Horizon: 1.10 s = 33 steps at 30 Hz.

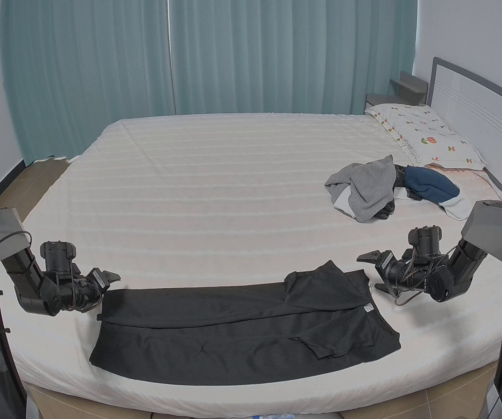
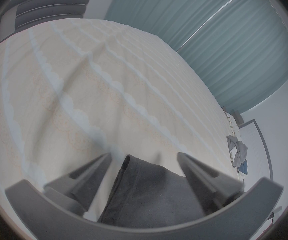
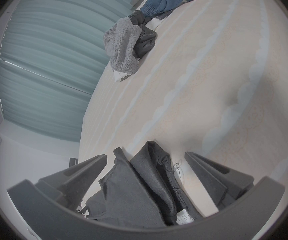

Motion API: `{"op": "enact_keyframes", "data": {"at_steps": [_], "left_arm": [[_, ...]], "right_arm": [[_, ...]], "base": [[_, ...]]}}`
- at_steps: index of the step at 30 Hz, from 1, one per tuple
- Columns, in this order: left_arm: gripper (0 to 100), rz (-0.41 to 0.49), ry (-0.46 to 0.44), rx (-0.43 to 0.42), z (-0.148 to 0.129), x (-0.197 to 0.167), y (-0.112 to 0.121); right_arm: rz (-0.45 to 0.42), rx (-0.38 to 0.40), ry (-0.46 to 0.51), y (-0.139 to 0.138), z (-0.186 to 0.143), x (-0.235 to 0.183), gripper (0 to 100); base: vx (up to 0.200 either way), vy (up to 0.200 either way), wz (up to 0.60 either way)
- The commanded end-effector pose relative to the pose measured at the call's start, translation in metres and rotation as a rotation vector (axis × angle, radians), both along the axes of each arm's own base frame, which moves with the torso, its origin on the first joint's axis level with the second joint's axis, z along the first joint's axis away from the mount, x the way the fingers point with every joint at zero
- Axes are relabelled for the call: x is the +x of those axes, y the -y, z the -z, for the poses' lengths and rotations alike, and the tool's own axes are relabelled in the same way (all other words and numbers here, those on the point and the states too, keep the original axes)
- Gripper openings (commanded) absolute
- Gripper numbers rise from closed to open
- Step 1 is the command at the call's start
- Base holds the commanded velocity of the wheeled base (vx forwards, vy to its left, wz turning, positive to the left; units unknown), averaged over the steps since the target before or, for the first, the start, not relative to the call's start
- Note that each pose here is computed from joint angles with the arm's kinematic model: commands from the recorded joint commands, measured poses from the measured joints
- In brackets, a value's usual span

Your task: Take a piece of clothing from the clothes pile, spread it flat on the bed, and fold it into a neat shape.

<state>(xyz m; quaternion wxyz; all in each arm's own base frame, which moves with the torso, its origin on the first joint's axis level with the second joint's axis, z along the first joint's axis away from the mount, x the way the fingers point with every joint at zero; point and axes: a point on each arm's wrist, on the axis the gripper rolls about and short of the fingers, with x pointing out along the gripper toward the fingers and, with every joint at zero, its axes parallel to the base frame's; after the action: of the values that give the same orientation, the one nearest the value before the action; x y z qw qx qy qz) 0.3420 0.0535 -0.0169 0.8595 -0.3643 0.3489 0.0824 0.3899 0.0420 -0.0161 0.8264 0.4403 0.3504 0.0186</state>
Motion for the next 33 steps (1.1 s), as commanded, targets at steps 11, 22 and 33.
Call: {"op": "enact_keyframes", "data": {"at_steps": [11,22,33], "left_arm": [[0,-0.042,0.007,-0.005,0.001,-0.002,-0.011],[0,-0.056,0.009,-0.018,0.001,-0.001,-0.013],[0,-0.056,0.006,-0.020,0.002,-0.001,-0.013]], "right_arm": [[-0.005,-0.019,0.014,-0.010,0.011,0.014,100],[-0.025,-0.045,0.007,-0.018,0.023,0.023,0],[0.003,-0.069,0.034,-0.013,0.021,0.027,0]], "base": [[0.000,0.000,0.00],[0.000,0.000,0.00],[0.000,0.000,0.00]]}}
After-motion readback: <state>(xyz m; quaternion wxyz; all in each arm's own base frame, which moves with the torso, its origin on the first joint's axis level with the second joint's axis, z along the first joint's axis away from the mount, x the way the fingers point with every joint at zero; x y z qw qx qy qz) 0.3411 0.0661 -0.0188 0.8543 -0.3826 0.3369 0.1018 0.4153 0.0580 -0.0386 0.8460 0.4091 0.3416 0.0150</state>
